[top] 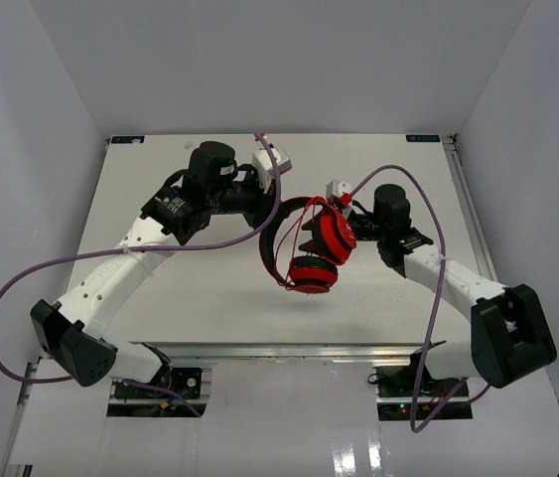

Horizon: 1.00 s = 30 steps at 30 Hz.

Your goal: Wrap the headphones

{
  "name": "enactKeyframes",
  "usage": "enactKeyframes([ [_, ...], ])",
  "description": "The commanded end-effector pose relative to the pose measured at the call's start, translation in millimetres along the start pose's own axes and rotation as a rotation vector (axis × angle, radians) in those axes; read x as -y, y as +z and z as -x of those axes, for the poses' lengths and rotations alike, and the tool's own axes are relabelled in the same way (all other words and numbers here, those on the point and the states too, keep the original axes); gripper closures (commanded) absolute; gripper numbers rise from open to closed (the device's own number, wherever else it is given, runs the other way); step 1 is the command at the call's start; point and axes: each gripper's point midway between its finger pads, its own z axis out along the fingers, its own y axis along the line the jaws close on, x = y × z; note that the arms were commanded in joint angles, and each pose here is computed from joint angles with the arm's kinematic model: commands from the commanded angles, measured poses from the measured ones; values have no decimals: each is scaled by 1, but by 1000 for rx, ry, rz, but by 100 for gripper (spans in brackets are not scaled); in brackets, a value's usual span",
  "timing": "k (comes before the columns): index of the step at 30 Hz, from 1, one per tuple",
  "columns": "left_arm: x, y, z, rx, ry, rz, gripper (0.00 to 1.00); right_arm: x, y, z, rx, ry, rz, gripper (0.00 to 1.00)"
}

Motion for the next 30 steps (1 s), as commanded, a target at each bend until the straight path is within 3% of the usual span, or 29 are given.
enactKeyframes([
  [1,9,-15,29,100,28,-7,100,69,-32,-17,-101,46,-450,10],
  [2,10,-17,30,103,31,-4,100,83,-42,-17,-113,62,-537,5],
  [4,9,-18,30,104,32,-2,100,97,-57,-14,-113,95,-601,8],
  [7,10,-19,30,105,35,2,100,97,-64,-15,-128,117,-574,10],
  [13,9,-23,33,109,46,13,100,61,-74,-23,-168,-40,-294,10],
  [18,10,-22,31,105,47,7,100,24,-68,7,-28,-152,-110,10],
  [21,11,-20,31,103,41,-3,100,5,-50,22,40,-29,8,10],
  [25,12,-20,36,112,37,-13,100,-52,-19,33,61,27,328,6],
  [28,14,-21,37,117,32,-14,100,-69,0,38,54,9,368,5],
  [30,14,-21,37,118,30,-16,100,-55,11,40,38,58,299,6],
])
